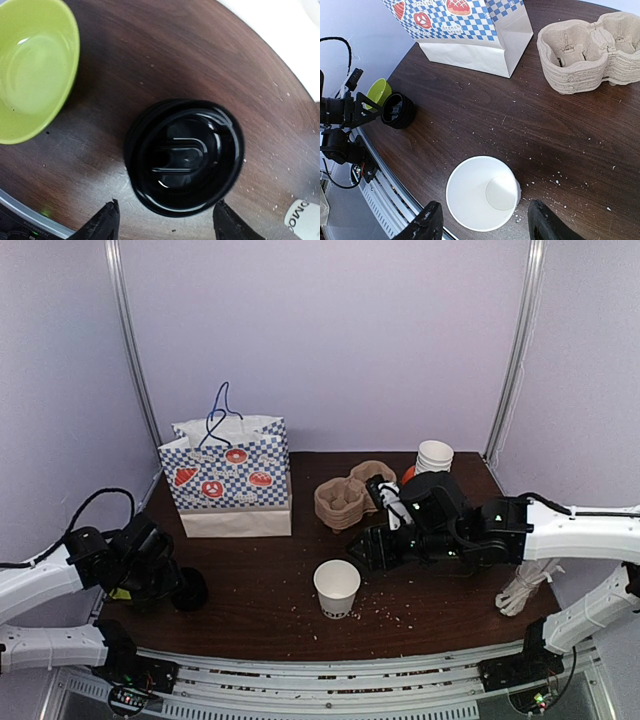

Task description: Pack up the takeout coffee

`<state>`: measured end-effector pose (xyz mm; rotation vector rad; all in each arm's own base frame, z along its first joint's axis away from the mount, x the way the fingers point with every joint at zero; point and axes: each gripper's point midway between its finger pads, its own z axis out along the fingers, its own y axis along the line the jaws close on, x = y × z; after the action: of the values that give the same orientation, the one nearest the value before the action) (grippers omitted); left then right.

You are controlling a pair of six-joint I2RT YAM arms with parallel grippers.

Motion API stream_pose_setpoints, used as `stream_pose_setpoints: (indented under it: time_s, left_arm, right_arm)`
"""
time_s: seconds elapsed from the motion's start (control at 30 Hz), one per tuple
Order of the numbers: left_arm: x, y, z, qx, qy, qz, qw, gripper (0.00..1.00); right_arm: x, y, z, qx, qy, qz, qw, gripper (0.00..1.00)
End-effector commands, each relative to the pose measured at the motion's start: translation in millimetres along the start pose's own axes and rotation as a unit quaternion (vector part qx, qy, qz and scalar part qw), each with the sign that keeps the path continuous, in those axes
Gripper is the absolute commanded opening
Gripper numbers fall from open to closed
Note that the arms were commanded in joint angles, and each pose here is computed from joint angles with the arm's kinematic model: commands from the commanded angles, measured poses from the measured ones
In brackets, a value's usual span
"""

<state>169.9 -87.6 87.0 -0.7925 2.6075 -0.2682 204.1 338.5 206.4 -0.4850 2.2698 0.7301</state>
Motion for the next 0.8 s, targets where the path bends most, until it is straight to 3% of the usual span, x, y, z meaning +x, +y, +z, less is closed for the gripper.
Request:
stream_pose_setpoints:
  time_s: [0.0, 0.47, 0.77]
  left_arm:
    - [-4.5, 1.0, 14.0, -0.005, -0.008, 0.005, 1.0, 0.61]
    - [-2.3, -9.0, 25.2, -0.003, 0.002, 0.025, 1.0, 0.02]
    - [0.6, -49.5, 10.4, 0.049, 0.015, 0.068, 0.996, 0.0]
  right_arm:
    - [-6.2, 6.7, -2.7, -0.006, 0.0, -0.009, 1.0, 0.6]
    - [-9.7, 4.8, -6.0, 0.001, -0.006, -0.01, 1.0, 0.59]
    - [-13.2, 5.3, -6.3, 0.003, -0.01, -0.008, 1.0, 0.59]
